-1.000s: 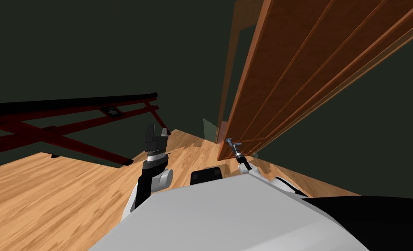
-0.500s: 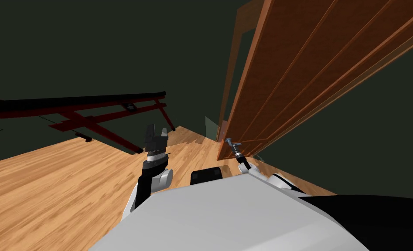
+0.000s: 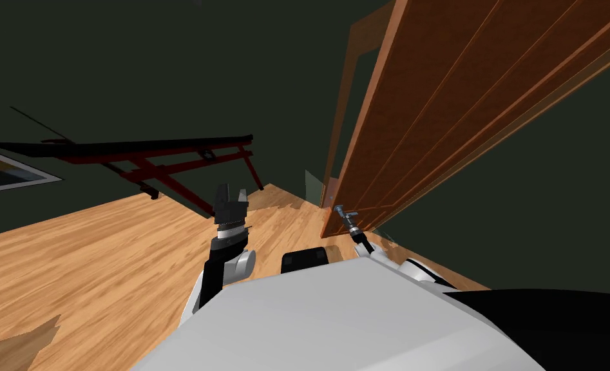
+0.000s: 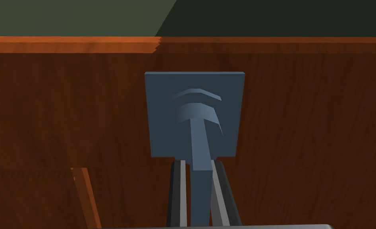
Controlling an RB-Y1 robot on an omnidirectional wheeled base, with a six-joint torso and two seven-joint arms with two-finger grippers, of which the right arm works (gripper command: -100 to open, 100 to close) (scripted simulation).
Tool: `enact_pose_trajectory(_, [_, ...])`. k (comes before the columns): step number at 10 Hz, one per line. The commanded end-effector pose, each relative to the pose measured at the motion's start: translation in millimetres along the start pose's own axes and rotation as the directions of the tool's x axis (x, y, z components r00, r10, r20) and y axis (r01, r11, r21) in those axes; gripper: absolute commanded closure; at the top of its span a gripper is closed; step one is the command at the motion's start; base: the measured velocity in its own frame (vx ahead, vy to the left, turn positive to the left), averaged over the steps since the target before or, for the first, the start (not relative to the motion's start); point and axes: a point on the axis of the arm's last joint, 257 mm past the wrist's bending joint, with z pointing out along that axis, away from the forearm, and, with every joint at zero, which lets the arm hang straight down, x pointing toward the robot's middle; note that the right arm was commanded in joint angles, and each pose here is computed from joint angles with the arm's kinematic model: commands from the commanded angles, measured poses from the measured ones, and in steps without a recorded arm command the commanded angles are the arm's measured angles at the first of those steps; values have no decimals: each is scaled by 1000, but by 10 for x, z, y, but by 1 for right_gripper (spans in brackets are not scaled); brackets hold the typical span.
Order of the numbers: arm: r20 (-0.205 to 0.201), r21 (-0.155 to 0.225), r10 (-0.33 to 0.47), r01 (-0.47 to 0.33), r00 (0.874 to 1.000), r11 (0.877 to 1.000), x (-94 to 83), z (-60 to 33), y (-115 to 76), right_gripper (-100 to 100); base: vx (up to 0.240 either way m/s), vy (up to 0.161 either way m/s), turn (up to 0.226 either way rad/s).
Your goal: Pull the door open
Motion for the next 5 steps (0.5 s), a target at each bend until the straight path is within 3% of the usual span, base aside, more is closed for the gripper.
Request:
enact_pose_trajectory(1, [-11,0,3,-3,1000,1000,-16,-83,-22,100,-173,-42,137])
enact_pose_trajectory(2, [-17,-1,2,-2,1000,1000,-62,-161,-21,100,-152,-35,158])
enact_pose_trajectory(3, [-17,-1,2,-2,1000,1000,-62,-161,-21,100,-120,-33,54])
enact_pose_trajectory(5, [-30,-2,2,-2,1000,1000,-152,-323,-15,100,-139,-50,155])
